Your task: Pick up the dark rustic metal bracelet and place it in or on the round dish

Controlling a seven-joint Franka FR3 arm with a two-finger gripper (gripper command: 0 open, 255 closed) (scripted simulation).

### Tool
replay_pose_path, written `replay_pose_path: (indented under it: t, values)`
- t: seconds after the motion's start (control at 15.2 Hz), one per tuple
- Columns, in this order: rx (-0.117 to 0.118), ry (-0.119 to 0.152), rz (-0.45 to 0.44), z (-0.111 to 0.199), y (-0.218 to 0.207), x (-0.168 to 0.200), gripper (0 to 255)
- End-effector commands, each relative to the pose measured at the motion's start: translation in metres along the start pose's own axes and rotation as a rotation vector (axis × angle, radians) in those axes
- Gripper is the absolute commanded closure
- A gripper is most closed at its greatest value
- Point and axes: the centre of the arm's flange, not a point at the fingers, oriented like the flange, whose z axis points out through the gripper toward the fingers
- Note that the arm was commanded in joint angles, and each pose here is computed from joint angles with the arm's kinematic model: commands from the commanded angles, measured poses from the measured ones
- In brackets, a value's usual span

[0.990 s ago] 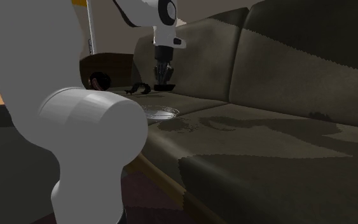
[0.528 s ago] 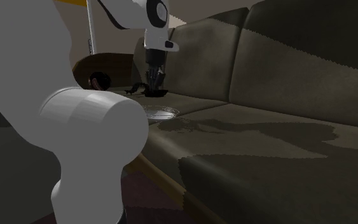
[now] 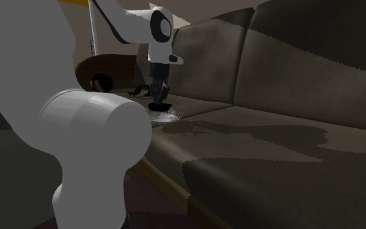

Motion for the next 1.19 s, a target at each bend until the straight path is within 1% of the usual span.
replay_pose_path:
  t: [0.0, 0.46, 0.53, 0.86, 1.12]
  values:
    - [0.000, 0.000, 0.000, 0.006, 0.000, -0.001, 255]
    - [0.000, 0.000, 0.000, 0.006, 0.000, -0.001, 255]
    - [0.000, 0.000, 0.000, 0.006, 0.000, -0.001, 0]
    - [0.000, 0.000, 0.000, 0.006, 0.000, -0.001, 0]
    - [0.000, 0.000, 0.000, -0.044, 0.000, -0.001, 0]
